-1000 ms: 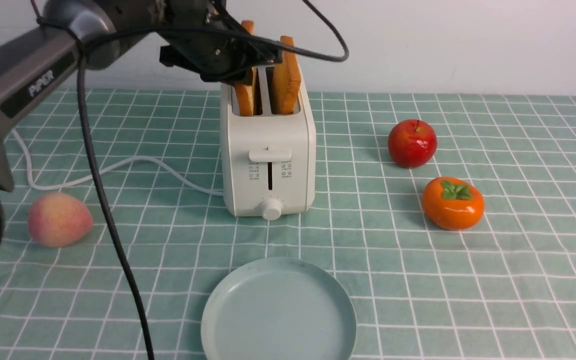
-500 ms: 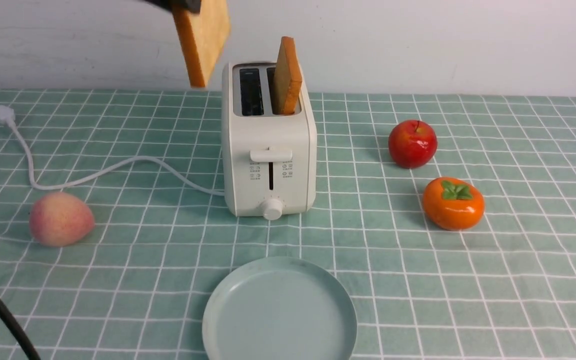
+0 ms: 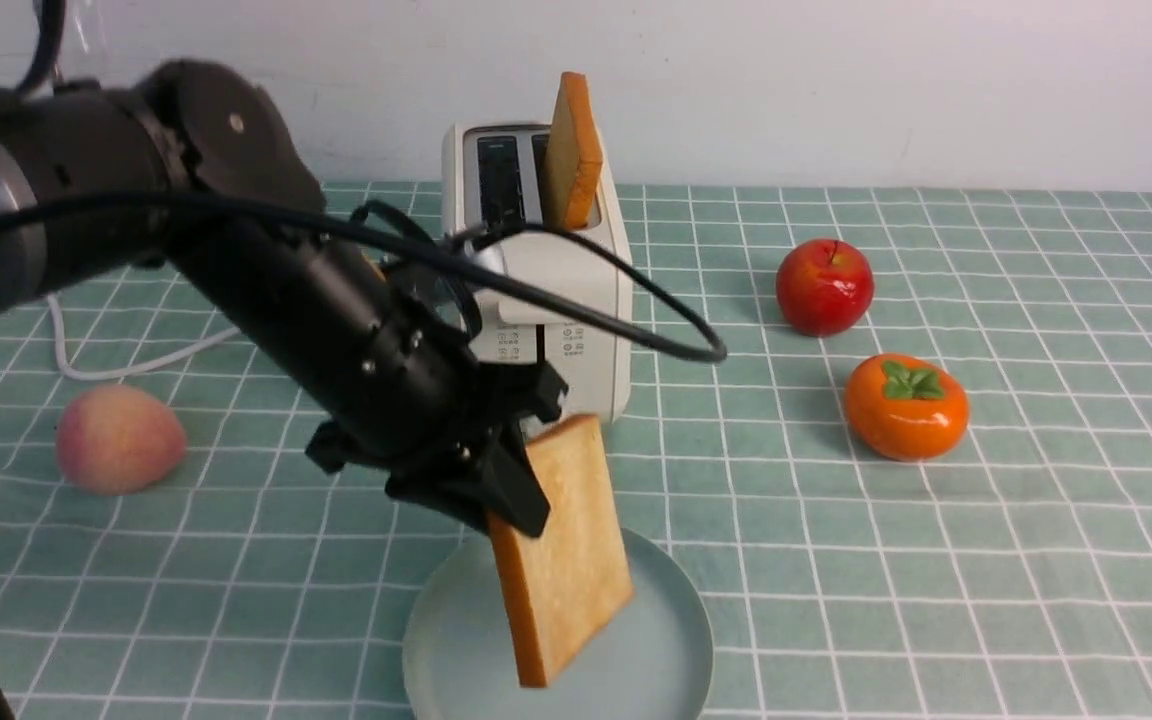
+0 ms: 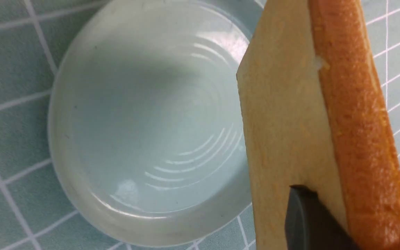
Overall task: Take toasted bread from bread machine on blue coffee table place on plate.
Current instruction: 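Place the slice of bread on the plate with the left gripper, then grasp the toast slice in the toaster and pull it up out of the slot with the right gripper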
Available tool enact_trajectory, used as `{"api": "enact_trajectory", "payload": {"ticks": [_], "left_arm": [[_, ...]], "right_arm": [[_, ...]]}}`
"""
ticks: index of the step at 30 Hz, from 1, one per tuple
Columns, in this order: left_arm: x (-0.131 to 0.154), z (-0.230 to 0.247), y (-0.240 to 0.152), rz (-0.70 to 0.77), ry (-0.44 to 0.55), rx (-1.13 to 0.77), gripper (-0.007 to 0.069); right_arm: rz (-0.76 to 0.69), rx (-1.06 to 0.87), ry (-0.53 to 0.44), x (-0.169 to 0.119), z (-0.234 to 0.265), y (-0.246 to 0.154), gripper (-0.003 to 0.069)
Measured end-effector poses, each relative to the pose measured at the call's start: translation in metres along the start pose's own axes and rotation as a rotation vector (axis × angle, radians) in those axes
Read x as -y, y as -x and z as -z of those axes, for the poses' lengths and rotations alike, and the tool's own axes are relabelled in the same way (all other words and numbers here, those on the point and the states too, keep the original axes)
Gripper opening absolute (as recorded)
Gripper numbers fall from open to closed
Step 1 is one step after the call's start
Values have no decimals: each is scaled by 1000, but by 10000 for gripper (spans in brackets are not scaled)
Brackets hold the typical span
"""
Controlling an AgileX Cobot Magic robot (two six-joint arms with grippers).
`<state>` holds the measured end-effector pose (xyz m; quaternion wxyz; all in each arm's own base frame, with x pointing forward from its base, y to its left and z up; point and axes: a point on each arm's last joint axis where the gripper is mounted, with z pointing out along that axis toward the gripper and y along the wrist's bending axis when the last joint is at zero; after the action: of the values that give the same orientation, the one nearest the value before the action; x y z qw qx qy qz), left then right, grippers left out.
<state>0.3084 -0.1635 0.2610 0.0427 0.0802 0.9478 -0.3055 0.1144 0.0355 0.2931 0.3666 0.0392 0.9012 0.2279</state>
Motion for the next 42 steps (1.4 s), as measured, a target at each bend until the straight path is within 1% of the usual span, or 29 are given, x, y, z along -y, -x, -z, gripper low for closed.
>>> {"api": "enact_trajectory", "payload": {"ticks": [4,9,12,14,16,18,20,23,25,27,28,33,34,35,36,37,39,40,41,42], "left_arm": [[-9,-10,-5,29,4,11,96],[-9,-9,-5,30,6,35,99],[-10,-10,-6,33,8,29,162],[-10,-10,-6,38,14,28,245],[-13,-11,-7,56,34,21,355],[-16,-13,-7,65,56,10,428],[-20,-16,-7,60,87,-6,473],[-25,-16,-8,39,133,-27,488],[-27,-12,-10,29,180,-41,480],[-27,-9,-10,24,202,-39,472],[-26,0,-11,16,243,-21,451],[-24,25,-16,-7,360,25,395],[-24,29,-18,-6,379,31,375],[-23,37,-21,-6,411,43,338],[-23,39,-22,-3,410,45,338],[-20,49,-28,4,435,60,288],[-14,63,-35,5,445,86,195],[-14,65,-36,4,445,89,183],[-6,81,-47,-9,434,139,82],[-2,89,-53,-18,423,168,27]], "right_arm": [[1,0,0,0,0,0,22],[1,0,0,0,0,0,24],[1,0,0,0,0,0,29],[1,0,0,0,0,0,31],[0,0,0,0,0,0,34],[2,4,2,-1,1,1,36],[7,16,6,-3,3,5,40],[25,44,17,-9,11,14,41],[52,72,37,-19,25,25,43],[63,74,46,-23,30,29,44],[87,89,61,-31,42,37,45],[131,94,80,-45,61,50,47],[138,90,82,-47,64,53,47],[145,78,85,-50,66,59,47],[147,78,87,-51,67,60,47],[148,45,88,-53,65,66,48],[139,8,113,-58,63,77,50],[132,-6,122,-58,61,79,50],[110,-30,175,-66,59,90,51],[94,-43,202,-68,56,95,51]]}}
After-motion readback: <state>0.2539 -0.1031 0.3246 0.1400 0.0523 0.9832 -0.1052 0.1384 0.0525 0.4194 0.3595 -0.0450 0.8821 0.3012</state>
